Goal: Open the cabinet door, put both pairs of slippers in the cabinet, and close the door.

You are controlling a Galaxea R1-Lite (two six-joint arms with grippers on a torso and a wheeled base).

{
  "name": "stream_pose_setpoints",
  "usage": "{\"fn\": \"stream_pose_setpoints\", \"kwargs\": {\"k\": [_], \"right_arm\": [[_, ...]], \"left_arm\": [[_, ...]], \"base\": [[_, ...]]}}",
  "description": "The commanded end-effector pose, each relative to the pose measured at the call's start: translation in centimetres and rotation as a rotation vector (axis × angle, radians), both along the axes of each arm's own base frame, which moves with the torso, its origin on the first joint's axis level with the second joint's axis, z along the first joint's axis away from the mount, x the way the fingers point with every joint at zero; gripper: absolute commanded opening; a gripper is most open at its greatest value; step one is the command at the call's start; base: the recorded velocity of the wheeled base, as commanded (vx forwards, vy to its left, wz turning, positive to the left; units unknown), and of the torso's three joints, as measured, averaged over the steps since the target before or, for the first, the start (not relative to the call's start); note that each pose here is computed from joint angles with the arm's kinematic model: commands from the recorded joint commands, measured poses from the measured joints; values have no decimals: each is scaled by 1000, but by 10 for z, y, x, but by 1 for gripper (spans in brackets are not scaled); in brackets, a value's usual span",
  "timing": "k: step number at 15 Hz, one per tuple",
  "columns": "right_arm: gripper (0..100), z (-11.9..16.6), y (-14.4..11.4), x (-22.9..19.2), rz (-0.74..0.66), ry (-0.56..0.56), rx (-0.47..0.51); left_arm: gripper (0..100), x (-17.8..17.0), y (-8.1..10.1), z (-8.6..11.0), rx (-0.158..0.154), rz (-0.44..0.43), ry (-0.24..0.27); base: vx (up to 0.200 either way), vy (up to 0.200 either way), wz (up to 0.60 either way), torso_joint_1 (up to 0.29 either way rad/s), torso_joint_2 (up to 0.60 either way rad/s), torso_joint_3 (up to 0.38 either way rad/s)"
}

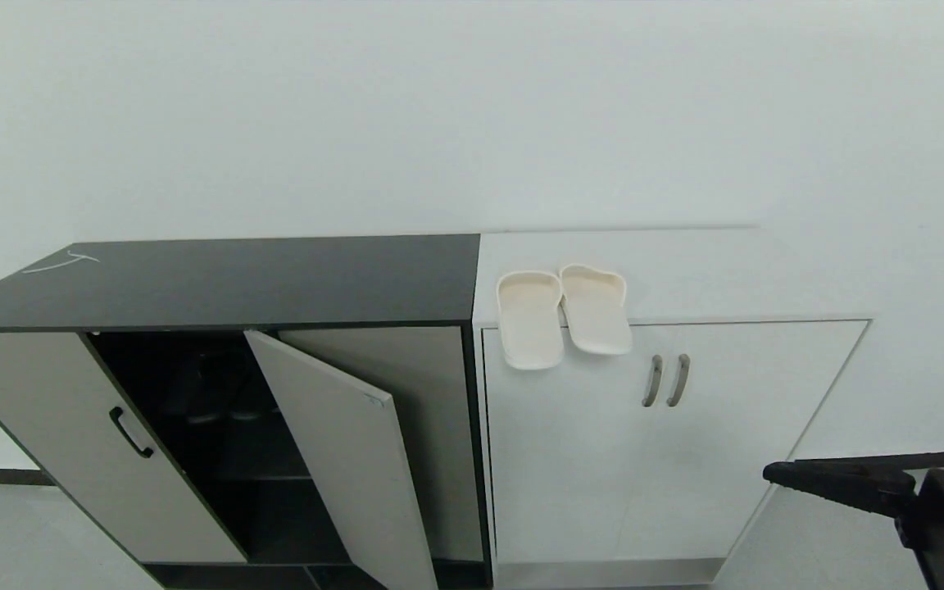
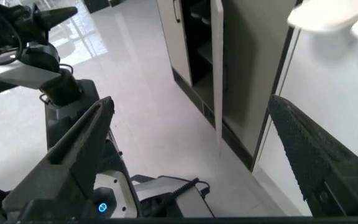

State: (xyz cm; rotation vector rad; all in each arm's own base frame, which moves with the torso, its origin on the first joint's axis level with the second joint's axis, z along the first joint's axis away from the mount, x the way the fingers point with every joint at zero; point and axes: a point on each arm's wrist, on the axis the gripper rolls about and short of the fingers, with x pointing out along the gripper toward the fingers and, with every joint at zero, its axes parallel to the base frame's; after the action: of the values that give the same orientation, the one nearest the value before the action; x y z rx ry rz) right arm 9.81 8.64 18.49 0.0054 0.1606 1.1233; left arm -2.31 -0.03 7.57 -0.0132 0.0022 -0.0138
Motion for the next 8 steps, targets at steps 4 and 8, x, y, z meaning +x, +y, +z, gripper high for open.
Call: {"fn": "stream_pose_setpoints", "kwargs": {"k": [4,8], "right_arm": [[100,0,4,5,-1,20,-1],[100,3,5,7,-17,41,15]], "left_arm": [[0,0,0,0,-1,0,1],[0,0,0,0,-1,0,1]], "base": [[0,0,0,273,-587,-312],[0,0,0,213,-442,-235]]}}
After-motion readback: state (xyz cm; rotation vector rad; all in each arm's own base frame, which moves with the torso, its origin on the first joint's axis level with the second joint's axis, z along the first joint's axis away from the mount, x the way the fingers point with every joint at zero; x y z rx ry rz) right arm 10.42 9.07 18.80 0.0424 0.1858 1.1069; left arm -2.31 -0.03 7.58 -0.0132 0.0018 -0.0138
